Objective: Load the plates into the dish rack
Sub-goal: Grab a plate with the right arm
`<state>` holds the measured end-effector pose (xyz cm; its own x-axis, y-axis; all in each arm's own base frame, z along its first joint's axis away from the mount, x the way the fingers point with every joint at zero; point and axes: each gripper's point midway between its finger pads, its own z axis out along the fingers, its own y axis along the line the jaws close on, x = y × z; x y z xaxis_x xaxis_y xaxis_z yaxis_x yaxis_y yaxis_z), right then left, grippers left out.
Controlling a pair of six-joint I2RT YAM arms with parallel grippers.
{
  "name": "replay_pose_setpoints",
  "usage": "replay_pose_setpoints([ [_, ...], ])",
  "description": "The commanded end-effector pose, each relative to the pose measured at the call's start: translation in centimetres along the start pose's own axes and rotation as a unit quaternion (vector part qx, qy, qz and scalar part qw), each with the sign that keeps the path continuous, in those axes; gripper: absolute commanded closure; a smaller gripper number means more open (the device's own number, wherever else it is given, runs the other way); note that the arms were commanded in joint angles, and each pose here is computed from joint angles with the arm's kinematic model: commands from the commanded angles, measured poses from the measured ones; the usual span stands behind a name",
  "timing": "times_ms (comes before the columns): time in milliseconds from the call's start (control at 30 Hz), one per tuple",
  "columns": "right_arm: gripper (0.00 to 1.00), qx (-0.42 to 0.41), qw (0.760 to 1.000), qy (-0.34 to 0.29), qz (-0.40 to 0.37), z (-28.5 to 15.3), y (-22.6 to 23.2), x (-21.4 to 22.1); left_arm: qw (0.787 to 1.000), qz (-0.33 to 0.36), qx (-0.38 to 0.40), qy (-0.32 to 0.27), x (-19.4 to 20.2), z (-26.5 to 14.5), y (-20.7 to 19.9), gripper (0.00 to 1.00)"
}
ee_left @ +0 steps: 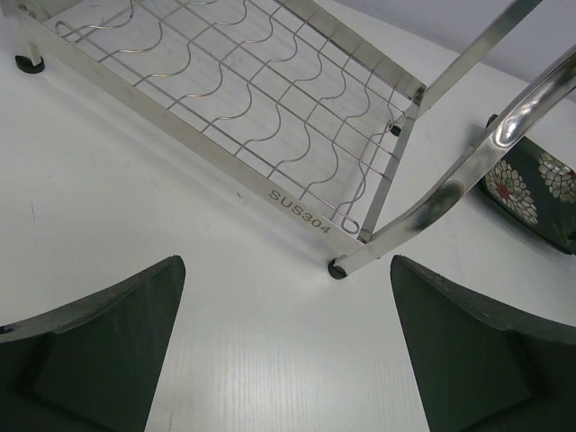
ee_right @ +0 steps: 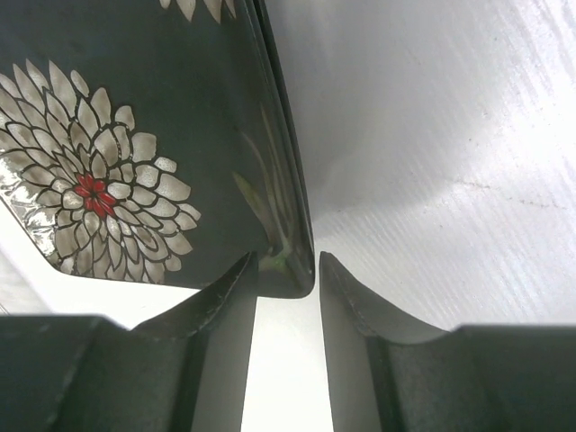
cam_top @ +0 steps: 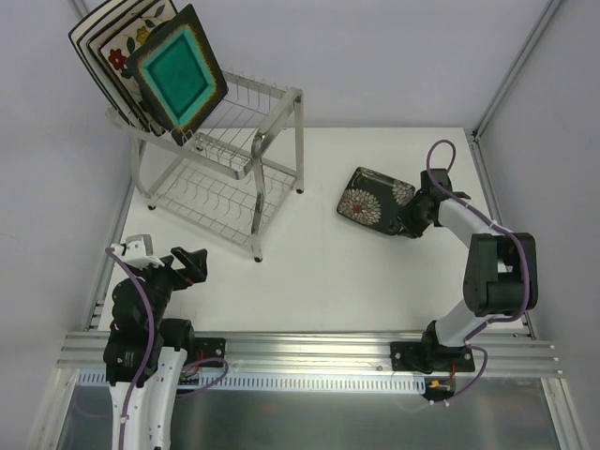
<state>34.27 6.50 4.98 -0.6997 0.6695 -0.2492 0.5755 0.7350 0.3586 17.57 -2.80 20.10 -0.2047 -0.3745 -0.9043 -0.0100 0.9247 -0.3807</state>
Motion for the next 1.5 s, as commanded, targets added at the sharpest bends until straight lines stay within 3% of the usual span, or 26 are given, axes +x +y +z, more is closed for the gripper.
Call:
replay_pose_setpoints([
  [0,0.64,0.007,1.000,-0.007,0.012,-0.6,0.0,0.1,0.997,0.000,0.035,-0.073,-2.1,-1.8,-1.1,0.01],
  [333,0.80,0.024,1.000,0.001,0.012,-0.3,-0.8,0.8,0.997,0.003,0.041,-0.067,-1.9,-1.7,-1.4,0.01],
  [433,0.93,0.021,1.000,0.002,0.011,-0.5,-0.6,0.8,0.997,0.005,0.046,-0.065,-1.9,-1.7,-1.6,0.01],
  [567,0.99,0.012,1.000,-0.002,0.009,-1.5,-0.2,0.6,0.996,0.007,0.065,-0.056,-2.0,-1.6,-2.3,0.01],
  [767,0.99,-0.007,1.000,-0.011,0.003,-3.4,0.7,0.2,0.993,0.000,0.115,-0.029,-3.1,-2.2,-5.0,0.01],
  [867,0.99,-0.016,1.000,-0.013,0.004,-4.1,1.0,0.2,0.989,-0.036,0.145,0.011,-3.1,-2.3,-6.8,0.01],
  [933,0.99,-0.022,1.000,-0.011,0.002,-4.5,1.2,0.4,0.982,-0.090,0.158,0.057,-2.7,-1.9,-7.9,0.01],
  [1100,0.99,-0.039,0.999,-0.009,0.000,-5.3,1.6,0.8,0.941,-0.196,0.205,0.184,-1.5,-1.8,-11.4,0.01],
  [1400,0.99,-0.055,0.998,0.002,0.005,-5.2,1.8,1.4,0.917,-0.245,0.225,0.219,-3.6,-2.6,-14.3,0.01],
  [1467,0.99,-0.055,0.998,0.002,0.007,-5.1,1.8,1.4,0.921,-0.244,0.217,0.210,-4.1,-2.3,-14.5,0.01],
])
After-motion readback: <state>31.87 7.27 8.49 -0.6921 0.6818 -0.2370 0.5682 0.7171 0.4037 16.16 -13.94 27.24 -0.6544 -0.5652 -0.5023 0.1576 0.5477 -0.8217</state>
